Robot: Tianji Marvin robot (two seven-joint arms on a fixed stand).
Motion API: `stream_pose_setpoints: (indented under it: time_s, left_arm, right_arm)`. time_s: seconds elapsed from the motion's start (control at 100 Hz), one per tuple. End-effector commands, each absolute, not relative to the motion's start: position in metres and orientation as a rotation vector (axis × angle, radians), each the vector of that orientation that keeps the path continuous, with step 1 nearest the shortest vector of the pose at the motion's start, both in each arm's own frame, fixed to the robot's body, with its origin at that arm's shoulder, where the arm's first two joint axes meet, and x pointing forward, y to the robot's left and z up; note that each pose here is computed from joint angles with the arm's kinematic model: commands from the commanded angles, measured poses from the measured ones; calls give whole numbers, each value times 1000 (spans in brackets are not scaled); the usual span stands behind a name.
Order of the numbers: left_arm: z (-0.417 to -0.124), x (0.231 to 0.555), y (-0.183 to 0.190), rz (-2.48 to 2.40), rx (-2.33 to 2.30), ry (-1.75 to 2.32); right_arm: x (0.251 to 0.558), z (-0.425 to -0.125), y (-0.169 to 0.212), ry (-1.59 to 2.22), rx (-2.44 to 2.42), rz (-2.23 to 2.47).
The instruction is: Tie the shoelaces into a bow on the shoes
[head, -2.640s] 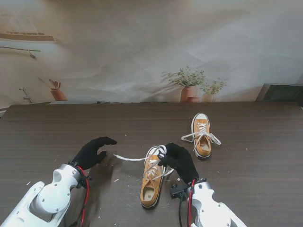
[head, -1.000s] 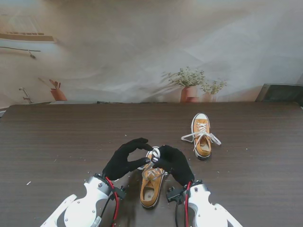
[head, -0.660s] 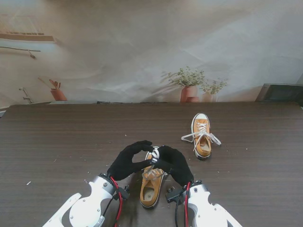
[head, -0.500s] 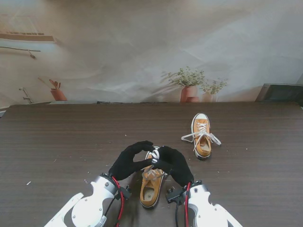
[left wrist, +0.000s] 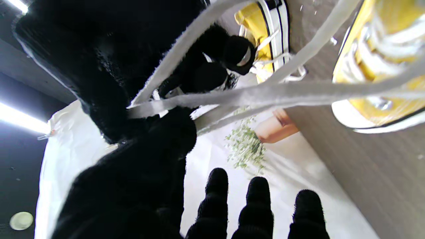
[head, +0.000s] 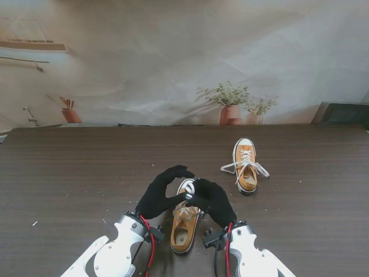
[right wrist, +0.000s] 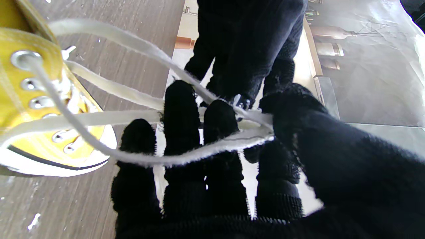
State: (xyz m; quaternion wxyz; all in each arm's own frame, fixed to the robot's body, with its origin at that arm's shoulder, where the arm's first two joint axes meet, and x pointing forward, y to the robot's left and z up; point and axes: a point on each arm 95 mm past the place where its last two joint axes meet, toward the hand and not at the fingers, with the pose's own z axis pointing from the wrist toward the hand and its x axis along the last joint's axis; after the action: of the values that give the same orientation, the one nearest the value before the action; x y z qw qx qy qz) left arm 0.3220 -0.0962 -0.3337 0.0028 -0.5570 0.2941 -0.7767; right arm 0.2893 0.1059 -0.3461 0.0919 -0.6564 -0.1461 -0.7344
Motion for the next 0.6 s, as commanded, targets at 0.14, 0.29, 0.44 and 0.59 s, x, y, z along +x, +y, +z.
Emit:
stream_pose_setpoints:
  time_s: [0.14,0.29,0.44,0.59]
  left_arm:
    - [-333,316,-99,-2451,-1750,943]
    - [-333,314,-99,-2453,-1747,909]
    - [-332,312,-100,-2447,-1760,890]
    - [-332,310,-100,-2441,-1760,848]
  right_arm:
    - [288,-343,110,-446,-1928,-2171]
    - [288,-343,111,-451,-1931,-2165]
    - [287,-343,111,-454,-1933,-2162]
    - [288,-343,112,-454,-1933,-2161]
